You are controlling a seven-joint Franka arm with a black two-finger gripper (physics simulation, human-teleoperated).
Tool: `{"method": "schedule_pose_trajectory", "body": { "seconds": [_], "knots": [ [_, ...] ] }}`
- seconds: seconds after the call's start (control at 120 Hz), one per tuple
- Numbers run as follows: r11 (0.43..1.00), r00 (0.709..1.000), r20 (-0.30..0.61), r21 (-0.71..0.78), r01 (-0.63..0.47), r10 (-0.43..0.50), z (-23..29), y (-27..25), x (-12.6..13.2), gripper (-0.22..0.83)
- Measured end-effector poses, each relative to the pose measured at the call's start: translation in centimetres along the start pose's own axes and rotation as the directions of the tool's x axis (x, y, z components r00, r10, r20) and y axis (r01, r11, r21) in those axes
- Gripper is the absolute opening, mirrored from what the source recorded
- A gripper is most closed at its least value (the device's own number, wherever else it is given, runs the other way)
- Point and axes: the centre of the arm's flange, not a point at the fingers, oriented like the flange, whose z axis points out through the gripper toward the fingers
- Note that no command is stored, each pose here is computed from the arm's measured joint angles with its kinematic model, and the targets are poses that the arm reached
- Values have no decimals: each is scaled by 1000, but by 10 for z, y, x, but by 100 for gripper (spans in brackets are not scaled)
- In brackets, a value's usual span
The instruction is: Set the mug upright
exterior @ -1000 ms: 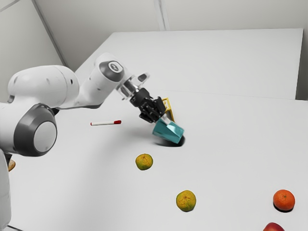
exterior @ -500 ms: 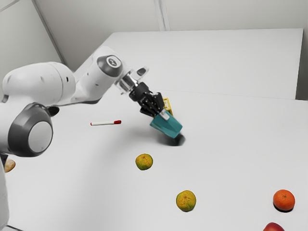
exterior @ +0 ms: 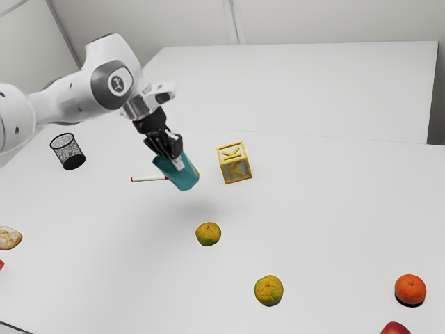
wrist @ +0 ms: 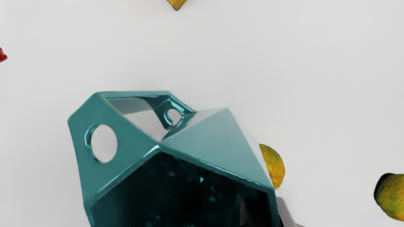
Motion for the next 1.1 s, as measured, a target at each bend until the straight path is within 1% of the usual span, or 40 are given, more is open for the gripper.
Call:
{"method": "schedule_pose_trajectory", "body": {
  "seconds": [0.1, 0.183, 0.275, 0.342, 0.467, 0.717, 1.1],
  "knots": [
    [986, 996, 72, 152, -65, 54, 9, -7, -7, -17],
    [957, 983, 155, 254, -139, 102, 26, -1, -11, -17],
    [921, 964, 226, 326, -213, 143, 46, 16, -9, -17],
    [904, 956, 251, 355, -239, 154, 55, 24, -7, -17],
    [896, 959, 255, 385, -219, 125, 60, 17, -8, -17],
    [909, 963, 261, 382, -170, 70, 86, 9, -3, -17],
    [931, 980, 198, 352, -97, 27, 109, 9, 9, -17]
  ]
}}
